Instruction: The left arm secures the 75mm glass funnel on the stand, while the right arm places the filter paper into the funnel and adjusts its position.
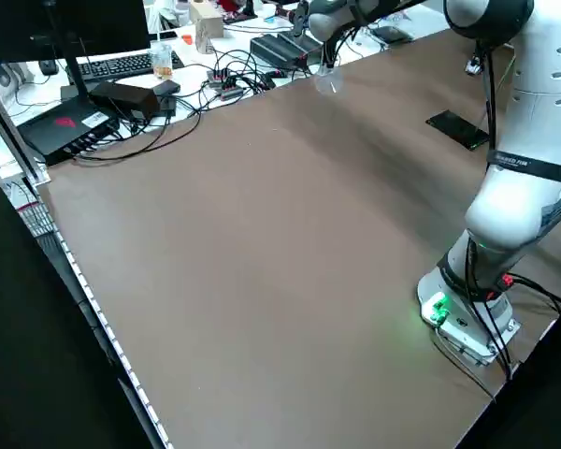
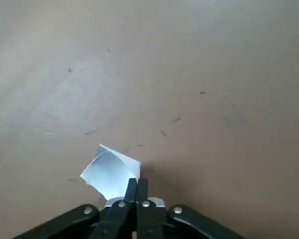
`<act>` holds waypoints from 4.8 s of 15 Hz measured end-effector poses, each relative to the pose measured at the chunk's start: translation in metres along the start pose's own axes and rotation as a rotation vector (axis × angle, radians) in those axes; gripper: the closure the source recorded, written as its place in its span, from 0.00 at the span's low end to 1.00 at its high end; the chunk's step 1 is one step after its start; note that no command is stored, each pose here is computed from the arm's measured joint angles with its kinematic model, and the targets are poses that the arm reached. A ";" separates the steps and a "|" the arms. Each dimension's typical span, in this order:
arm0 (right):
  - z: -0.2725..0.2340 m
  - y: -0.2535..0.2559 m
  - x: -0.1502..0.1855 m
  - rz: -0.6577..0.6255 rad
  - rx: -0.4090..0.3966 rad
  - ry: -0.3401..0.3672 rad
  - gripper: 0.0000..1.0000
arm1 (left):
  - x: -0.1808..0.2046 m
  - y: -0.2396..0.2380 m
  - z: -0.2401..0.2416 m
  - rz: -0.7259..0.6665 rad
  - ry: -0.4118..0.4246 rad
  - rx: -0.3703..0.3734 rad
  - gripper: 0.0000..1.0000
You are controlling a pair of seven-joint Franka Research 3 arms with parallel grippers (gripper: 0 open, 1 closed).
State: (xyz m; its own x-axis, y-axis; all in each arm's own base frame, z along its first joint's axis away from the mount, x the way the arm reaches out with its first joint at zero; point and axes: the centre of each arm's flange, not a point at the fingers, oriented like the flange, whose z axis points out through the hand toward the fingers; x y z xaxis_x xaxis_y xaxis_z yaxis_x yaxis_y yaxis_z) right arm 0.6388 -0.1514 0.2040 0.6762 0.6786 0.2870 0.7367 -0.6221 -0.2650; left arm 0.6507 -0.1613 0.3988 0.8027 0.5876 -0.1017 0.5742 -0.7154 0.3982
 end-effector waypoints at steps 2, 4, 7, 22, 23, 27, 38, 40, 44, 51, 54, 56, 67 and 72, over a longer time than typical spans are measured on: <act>-0.022 -0.006 0.005 0.042 0.041 0.006 0.99 | -0.010 0.004 0.001 0.076 -0.016 0.034 0.97; -0.054 -0.017 0.015 0.078 0.064 -0.020 0.99 | -0.019 0.007 -0.003 0.139 -0.041 0.052 0.97; -0.098 -0.038 0.036 0.132 0.068 -0.096 0.99 | -0.029 0.009 -0.014 0.248 -0.078 0.070 0.97; -0.213 -0.207 0.129 0.384 0.251 -0.372 0.99 | -0.045 0.011 -0.004 0.322 -0.136 0.098 0.97; -0.213 -0.214 0.132 0.402 0.256 -0.388 0.99 | -0.045 0.010 -0.004 0.320 -0.146 0.105 0.97; -0.217 -0.249 0.157 0.454 0.228 -0.416 0.99 | -0.037 0.008 -0.004 0.308 -0.166 0.111 0.97; -0.232 -0.318 0.198 0.499 0.261 -0.386 0.99 | -0.043 0.027 0.000 0.829 -0.202 0.058 0.97; -0.231 -0.318 0.197 0.504 0.264 -0.385 0.99 | -0.046 0.026 0.014 0.892 -0.227 0.057 0.97; -0.231 -0.316 0.196 0.508 0.264 -0.385 0.99 | -0.051 0.028 0.023 1.017 -0.229 0.103 0.97; -0.232 -0.313 0.194 0.515 0.263 -0.382 0.99 | -0.056 0.042 0.010 1.129 -0.240 0.112 0.97; -0.233 -0.312 0.193 0.517 0.263 -0.381 0.99 | -0.062 0.050 0.006 1.282 -0.247 0.087 0.97; -0.232 -0.312 0.193 0.518 0.264 -0.382 0.99 | -0.069 0.060 0.002 1.416 -0.238 0.059 0.97; -0.232 -0.310 0.191 0.523 0.265 -0.382 0.99 | -0.145 0.128 -0.074 2.204 -0.051 -0.064 0.97; -0.232 -0.310 0.191 0.524 0.265 -0.382 0.99 | -0.228 0.160 -0.097 2.523 0.000 -0.150 0.97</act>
State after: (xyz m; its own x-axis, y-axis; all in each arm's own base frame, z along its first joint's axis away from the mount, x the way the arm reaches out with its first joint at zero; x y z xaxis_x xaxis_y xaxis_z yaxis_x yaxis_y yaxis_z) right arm 0.5399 0.0800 0.5547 0.8587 0.4351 -0.2708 0.2557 -0.8216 -0.5095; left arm 0.5443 -0.3733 0.5739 -0.3382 -0.8472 0.4098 -0.9365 0.2598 -0.2357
